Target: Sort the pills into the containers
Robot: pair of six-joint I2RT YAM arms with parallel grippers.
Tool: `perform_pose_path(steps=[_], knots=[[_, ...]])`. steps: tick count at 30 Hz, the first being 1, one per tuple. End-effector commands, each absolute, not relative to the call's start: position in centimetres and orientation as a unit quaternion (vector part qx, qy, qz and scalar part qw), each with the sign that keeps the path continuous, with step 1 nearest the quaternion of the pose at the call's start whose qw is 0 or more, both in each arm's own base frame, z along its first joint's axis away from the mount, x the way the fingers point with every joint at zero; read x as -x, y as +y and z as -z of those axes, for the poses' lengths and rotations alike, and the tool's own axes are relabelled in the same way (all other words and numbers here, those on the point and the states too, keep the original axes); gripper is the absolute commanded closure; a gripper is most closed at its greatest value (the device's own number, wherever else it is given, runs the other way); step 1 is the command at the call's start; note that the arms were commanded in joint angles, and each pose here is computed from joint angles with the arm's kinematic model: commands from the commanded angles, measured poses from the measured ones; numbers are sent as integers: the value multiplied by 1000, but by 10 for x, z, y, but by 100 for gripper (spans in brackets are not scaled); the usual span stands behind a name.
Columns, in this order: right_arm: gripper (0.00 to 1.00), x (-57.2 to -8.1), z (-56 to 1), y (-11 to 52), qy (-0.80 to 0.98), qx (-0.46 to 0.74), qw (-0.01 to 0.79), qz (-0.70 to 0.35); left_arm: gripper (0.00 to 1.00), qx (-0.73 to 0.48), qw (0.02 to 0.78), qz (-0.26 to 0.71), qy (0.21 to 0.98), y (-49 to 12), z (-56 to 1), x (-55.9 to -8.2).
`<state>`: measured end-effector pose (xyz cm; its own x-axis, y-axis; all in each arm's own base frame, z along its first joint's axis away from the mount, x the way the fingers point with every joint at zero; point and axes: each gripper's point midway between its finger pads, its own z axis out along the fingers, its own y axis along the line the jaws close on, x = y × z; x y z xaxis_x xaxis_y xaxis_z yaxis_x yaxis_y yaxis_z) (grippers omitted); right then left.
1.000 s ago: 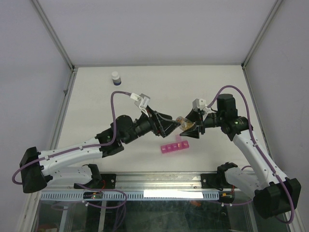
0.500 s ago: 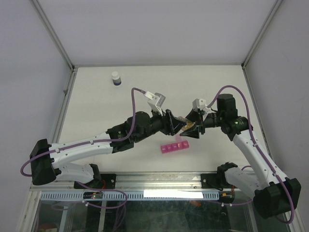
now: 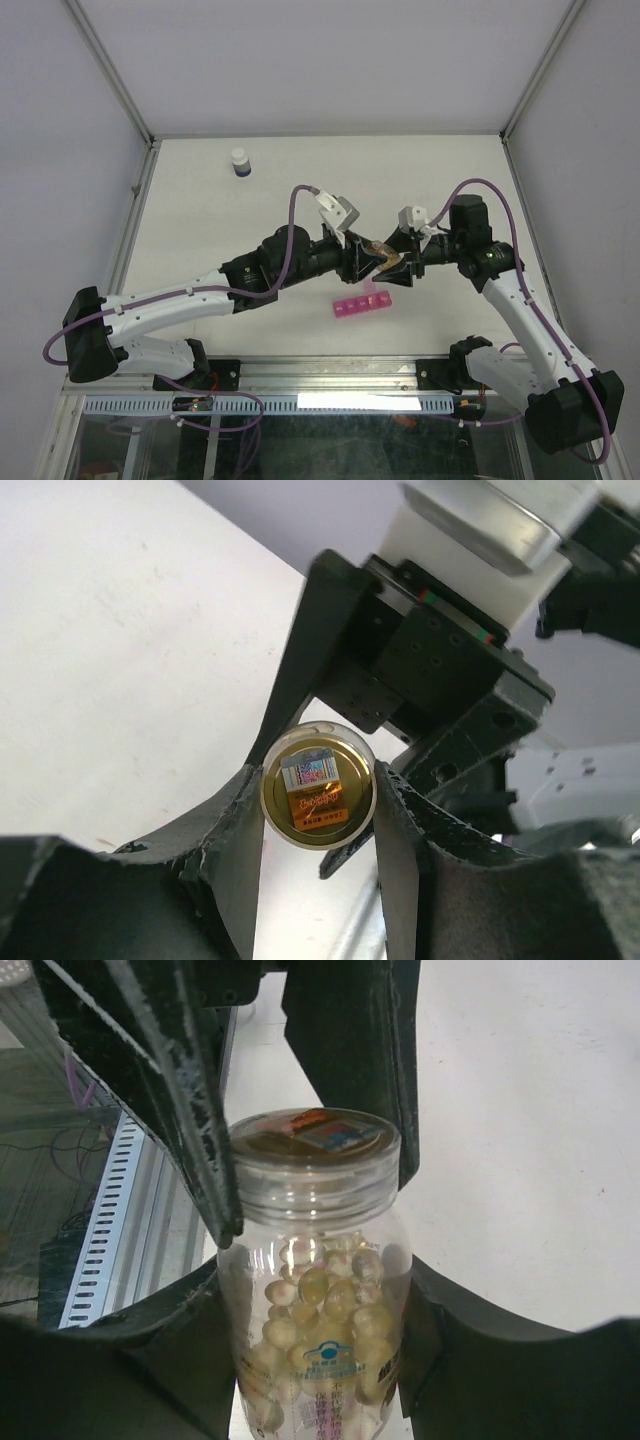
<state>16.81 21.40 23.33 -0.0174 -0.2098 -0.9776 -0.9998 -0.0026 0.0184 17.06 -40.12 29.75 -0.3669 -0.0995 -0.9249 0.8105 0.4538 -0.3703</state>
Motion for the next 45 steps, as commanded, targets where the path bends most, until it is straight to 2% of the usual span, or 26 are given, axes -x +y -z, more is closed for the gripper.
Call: perform_pose_path(steps=[1, 3, 4, 6, 7, 9, 13, 17, 22, 25, 30, 34, 39, 45], knots=[[100, -169, -258, 216, 530, 552, 461, -450, 72, -547, 498, 457, 494, -409, -293, -101], [100, -169, -258, 215, 531, 551, 461, -450, 56, -621, 496, 447, 411, -404, -281, -83], [100, -169, -258, 215, 531, 551, 461, -450, 43, -639, 505, 435, 384, -402, -278, -81], [100, -170, -257, 215, 532, 550, 461, -450, 25, -649, 524, 415, 365, -402, -280, -89], [100, -170, -258, 215, 532, 550, 461, -449, 20, -644, 530, 414, 365, -401, -284, -96], [100, -170, -258, 215, 532, 550, 461, -449, 16, -629, 541, 415, 373, -401, -295, -110], [100, -170, -257, 215, 533, 549, 461, -449, 1, -552, 596, 401, 423, -395, -319, -142], [100, -170, -257, 215, 532, 550, 461, -449, 1, -450, 622, 437, 469, -376, -342, -154], [100, -171, -256, 215, 533, 549, 459, -451, 1, -315, 592, 511, 537, -364, -364, -159], [100, -171, -256, 215, 533, 549, 459, -451, 8, -262, 571, 535, 565, -365, -366, -165], [100, -171, -256, 215, 534, 549, 459, -451, 25, -261, 545, 548, 578, -377, -361, -164], [100, -171, -256, 215, 534, 548, 459, -451, 26, -260, 540, 542, 589, -385, -356, -170], [100, -171, -256, 215, 535, 548, 459, -450, 34, -267, 536, 538, 593, -395, -352, -173], [100, -172, -255, 215, 535, 548, 459, -450, 39, -271, 533, 533, 599, -400, -347, -175]])
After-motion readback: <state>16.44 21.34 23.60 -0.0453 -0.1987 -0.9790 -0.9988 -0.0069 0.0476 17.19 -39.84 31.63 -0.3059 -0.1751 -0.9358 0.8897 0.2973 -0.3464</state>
